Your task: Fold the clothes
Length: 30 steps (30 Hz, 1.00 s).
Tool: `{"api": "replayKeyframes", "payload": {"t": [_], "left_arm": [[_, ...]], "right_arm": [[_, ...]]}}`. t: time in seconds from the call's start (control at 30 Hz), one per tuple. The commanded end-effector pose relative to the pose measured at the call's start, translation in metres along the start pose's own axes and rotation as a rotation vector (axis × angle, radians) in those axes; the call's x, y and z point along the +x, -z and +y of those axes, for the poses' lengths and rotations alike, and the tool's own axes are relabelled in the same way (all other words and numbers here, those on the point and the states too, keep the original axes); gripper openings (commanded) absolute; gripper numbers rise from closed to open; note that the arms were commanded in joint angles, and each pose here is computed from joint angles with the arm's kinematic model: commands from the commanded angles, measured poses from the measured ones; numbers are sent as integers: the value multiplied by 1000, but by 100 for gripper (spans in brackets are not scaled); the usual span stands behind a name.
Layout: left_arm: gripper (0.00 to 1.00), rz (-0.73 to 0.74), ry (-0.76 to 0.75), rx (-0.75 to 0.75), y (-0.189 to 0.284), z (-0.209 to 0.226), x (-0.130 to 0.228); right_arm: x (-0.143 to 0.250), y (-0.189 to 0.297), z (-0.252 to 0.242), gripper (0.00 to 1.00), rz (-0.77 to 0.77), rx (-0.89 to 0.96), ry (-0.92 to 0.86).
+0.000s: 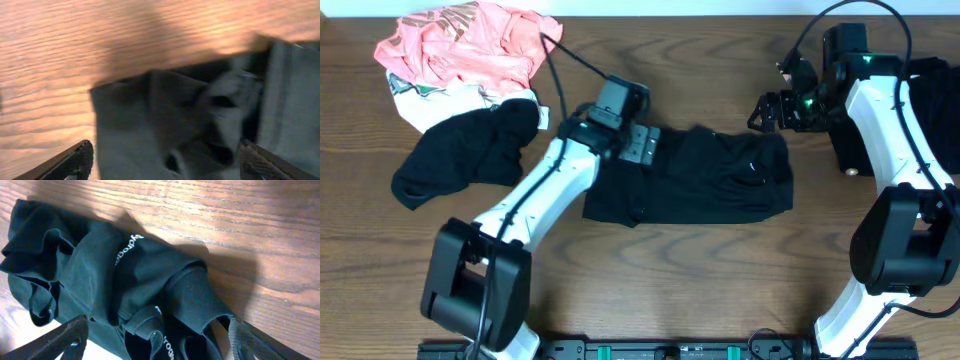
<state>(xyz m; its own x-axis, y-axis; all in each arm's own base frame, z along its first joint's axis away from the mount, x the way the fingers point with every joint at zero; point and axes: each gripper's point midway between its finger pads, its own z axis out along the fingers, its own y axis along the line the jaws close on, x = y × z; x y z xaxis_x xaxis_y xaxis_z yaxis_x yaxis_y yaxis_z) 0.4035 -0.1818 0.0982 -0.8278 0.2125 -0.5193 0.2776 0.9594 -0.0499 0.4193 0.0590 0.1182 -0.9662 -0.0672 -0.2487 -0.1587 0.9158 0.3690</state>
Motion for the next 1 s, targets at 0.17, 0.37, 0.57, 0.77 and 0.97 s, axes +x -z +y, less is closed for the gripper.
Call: {"api": "replayKeyframes", "payload": {"t": [0.17,0.37,0.57,0.77,0.97], "left_arm": [[91,87,61,-105,-30,38,19],[89,126,63,-122,-35,43,29],[89,173,55,-172,-31,52,41],[89,158,109,-201,-23,64,37],[89,177,135,-216,-17,77,41]], "right_arm": [[-7,12,6,88,-35,-6,29],[-7,12,6,88,-36,-6,29],[-7,12,6,88,-36,-6,37],[-7,12,6,88,-36,-5,47],[-8,12,5,89,-41,-2,54]]}}
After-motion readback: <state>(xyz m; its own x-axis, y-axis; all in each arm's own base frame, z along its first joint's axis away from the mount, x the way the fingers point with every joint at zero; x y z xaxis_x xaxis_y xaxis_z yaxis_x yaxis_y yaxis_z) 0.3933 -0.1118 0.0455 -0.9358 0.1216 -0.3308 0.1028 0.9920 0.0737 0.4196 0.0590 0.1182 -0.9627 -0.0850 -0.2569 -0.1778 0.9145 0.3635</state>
